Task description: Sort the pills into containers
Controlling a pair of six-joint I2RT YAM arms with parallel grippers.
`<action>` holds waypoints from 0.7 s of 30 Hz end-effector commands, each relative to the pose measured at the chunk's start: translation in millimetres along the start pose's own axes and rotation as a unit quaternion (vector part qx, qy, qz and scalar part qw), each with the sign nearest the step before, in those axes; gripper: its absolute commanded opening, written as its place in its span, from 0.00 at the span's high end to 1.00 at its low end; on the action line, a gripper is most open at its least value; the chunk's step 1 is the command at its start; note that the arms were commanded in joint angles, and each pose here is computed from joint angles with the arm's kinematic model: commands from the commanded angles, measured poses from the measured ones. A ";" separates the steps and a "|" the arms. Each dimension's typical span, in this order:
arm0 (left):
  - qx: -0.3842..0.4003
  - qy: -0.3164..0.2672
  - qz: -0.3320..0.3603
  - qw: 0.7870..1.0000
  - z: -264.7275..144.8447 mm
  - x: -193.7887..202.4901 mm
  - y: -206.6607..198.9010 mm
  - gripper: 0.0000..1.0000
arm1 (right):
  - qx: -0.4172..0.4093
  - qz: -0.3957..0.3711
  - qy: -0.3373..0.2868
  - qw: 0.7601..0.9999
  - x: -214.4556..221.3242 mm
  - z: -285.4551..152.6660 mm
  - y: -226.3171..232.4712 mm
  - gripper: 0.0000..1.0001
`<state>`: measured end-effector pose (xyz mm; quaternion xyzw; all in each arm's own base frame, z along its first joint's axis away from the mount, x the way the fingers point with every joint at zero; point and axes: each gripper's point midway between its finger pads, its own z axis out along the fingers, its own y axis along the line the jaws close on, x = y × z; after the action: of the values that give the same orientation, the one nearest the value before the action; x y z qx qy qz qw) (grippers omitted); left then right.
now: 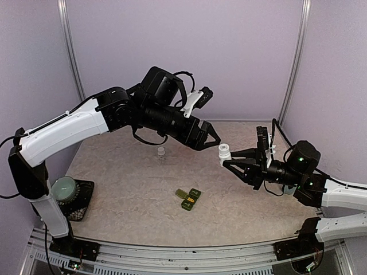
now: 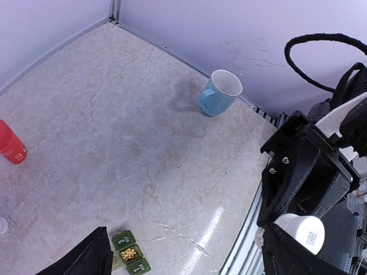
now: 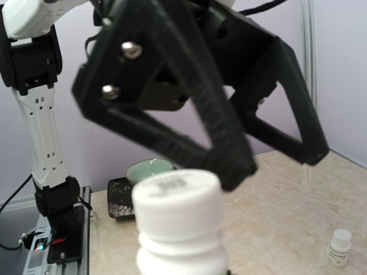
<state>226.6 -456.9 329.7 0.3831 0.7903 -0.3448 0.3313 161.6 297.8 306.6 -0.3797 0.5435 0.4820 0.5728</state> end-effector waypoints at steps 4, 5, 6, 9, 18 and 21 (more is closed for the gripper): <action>-0.064 -0.081 -0.006 0.995 -39.8 -33.2 20.9 0.02 | 0.001 -0.010 -0.014 1.000 -6.0 -2.3 -0.2 0.85; -0.061 -0.090 -0.002 0.994 -44.1 -36.4 18.7 0.01 | 0.002 -0.009 -0.014 1.000 -5.7 -2.5 -0.5 0.85; -0.062 -0.095 0.002 0.994 -46.5 -37.4 18.6 0.01 | 0.003 -0.008 -0.011 1.000 -3.8 -2.4 -0.8 0.85; -0.057 -0.110 0.015 0.992 -50.9 -39.3 15.6 0.01 | 0.002 -0.007 -0.006 1.000 -1.4 -1.8 -1.0 0.85; 0.047 -0.101 0.014 0.994 -38.5 -25.7 -13.9 0.10 | 0.033 -0.016 0.036 0.999 17.1 -0.8 -13.2 0.85; 0.047 -0.065 -0.017 0.997 -22.9 -20.8 -18.6 0.12 | 0.042 -0.024 0.051 0.998 21.5 -0.6 -17.2 0.86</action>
<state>224.0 -436.6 359.3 0.3657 0.7530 -0.3826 0.3910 167.6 297.5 291.0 -0.3865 0.5648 0.4562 0.5688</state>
